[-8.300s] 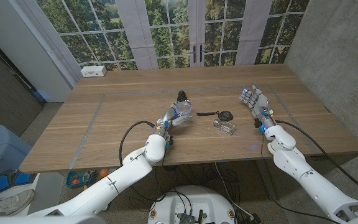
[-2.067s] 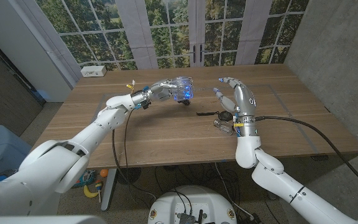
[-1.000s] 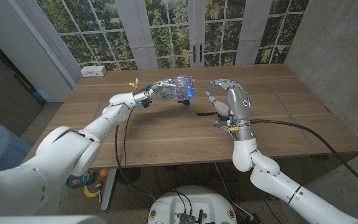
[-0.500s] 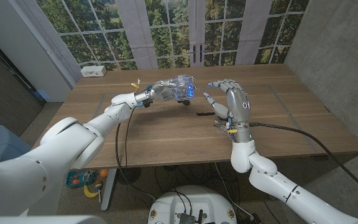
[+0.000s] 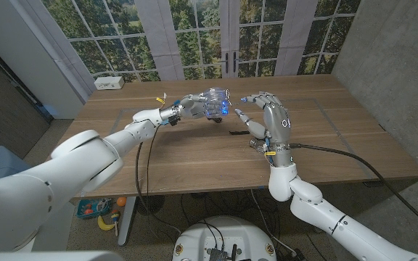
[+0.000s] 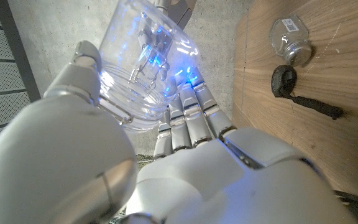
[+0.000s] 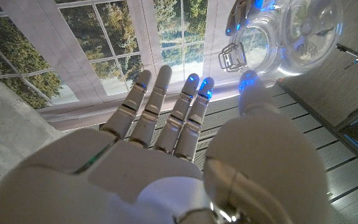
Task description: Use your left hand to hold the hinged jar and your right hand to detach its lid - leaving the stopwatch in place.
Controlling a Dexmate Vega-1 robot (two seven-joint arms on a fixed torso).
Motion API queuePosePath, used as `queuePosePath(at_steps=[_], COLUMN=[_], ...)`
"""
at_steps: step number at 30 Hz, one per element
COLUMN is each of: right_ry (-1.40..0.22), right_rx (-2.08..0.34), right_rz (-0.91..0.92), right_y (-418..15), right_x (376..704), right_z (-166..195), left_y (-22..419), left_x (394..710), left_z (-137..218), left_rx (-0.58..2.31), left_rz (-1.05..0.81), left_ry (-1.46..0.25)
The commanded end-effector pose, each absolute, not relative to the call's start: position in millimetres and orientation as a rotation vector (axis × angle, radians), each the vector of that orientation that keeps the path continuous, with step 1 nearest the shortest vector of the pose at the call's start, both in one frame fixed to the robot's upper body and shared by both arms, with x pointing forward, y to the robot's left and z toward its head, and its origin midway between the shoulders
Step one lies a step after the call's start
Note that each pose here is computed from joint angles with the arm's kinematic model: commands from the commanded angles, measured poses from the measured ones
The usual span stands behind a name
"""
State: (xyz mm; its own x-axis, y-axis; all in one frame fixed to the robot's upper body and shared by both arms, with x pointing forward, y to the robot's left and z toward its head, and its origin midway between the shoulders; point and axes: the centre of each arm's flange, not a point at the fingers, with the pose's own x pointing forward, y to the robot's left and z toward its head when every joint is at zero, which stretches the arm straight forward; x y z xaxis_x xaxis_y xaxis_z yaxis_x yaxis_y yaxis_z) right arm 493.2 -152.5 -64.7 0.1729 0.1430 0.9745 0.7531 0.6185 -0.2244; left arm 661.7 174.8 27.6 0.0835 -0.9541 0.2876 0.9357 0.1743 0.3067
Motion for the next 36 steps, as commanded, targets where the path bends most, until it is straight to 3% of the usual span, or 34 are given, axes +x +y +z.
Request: queuePosePath(at_steps=[1,15,36], right_ry=[-1.376,-1.404,-1.358], right_rx=[-0.844,-0.795,-0.917], right_rz=[-0.509,-0.558,-0.467], right_y=[-146.9,-143.8,-144.0], right_x=[494.3,497.0,495.7], right_z=[-67.2,-67.6,-63.8], left_y=[171.7,167.9,172.0], left_x=[663.7,656.6,646.4], left_z=[30.7,34.9,42.4], left_rx=[-0.009,0.130,0.162], left_rz=[-1.411,-1.453,-1.481], left_ry=[-0.470,-0.462,-0.517])
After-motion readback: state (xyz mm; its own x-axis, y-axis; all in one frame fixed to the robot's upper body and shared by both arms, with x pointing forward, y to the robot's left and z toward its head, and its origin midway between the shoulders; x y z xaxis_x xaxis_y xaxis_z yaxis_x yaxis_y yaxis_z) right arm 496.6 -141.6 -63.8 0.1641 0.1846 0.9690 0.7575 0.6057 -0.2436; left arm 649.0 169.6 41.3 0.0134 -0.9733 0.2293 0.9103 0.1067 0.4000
